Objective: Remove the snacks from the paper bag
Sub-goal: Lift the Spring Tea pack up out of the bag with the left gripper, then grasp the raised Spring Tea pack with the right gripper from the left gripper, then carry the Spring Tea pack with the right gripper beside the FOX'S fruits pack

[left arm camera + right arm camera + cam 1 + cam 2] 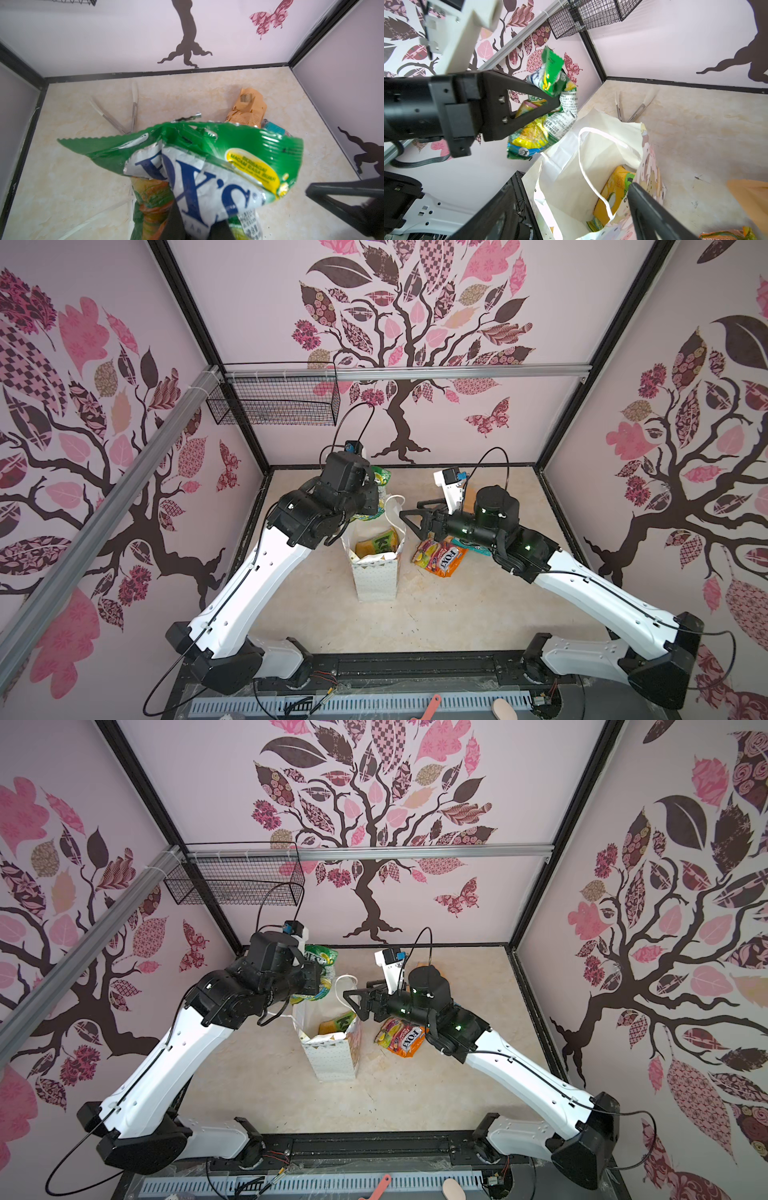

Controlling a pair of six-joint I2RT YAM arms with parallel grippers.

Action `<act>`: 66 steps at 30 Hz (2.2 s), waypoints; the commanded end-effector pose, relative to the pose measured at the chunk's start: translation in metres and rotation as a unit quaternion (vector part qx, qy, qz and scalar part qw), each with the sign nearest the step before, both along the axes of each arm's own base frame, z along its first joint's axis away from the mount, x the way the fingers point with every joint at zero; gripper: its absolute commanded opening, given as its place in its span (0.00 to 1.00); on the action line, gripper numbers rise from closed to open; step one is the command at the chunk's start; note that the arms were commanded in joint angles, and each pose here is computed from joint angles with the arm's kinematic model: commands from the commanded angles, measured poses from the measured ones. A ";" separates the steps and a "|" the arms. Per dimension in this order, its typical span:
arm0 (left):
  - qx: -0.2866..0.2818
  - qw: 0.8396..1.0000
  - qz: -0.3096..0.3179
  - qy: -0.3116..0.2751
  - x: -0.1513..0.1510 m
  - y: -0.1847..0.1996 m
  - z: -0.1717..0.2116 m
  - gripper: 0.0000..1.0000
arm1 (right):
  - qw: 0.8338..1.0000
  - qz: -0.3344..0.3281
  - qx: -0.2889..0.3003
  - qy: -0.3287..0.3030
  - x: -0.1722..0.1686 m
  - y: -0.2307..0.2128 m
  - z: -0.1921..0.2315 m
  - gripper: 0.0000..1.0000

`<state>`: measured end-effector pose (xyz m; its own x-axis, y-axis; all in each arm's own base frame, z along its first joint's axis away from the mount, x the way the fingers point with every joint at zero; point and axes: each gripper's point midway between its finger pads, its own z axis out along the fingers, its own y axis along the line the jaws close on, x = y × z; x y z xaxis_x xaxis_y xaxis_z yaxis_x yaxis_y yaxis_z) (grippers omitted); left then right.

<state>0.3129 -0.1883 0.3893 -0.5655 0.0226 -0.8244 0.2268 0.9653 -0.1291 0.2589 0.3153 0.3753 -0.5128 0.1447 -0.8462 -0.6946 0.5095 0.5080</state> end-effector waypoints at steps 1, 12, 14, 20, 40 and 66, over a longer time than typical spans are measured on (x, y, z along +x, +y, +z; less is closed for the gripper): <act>-0.034 0.997 -0.018 -0.061 -0.011 -0.008 0.050 0.00 | 0.999 0.023 0.032 -0.014 -0.009 0.003 0.040 0.89; -0.078 0.993 -0.055 -0.063 -0.005 -0.045 0.055 0.00 | 0.996 0.059 0.059 -0.006 0.000 0.029 0.054 0.92; -0.084 0.993 -0.056 -0.064 -0.005 -0.047 0.056 0.00 | 0.997 0.062 0.054 -0.002 0.003 0.034 0.048 0.90; -0.077 0.994 -0.046 -0.065 0.000 -0.046 0.053 0.00 | 0.992 0.100 0.075 0.016 -0.003 0.046 0.048 0.88; -0.105 0.991 -0.058 -0.058 -0.004 -0.052 0.056 0.00 | 0.993 0.090 0.072 0.017 0.001 0.048 0.039 0.30; -0.126 0.958 -0.161 -0.201 -0.063 -0.027 0.103 0.88 | 0.994 0.000 0.077 -0.072 0.010 0.008 0.097 0.00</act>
<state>0.2541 -0.2059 0.5017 -0.2076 -0.1467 -0.9671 0.5377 0.8088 -0.2381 0.2829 0.3459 0.3976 -0.5314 0.1741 -0.8290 -0.6964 0.4675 0.5445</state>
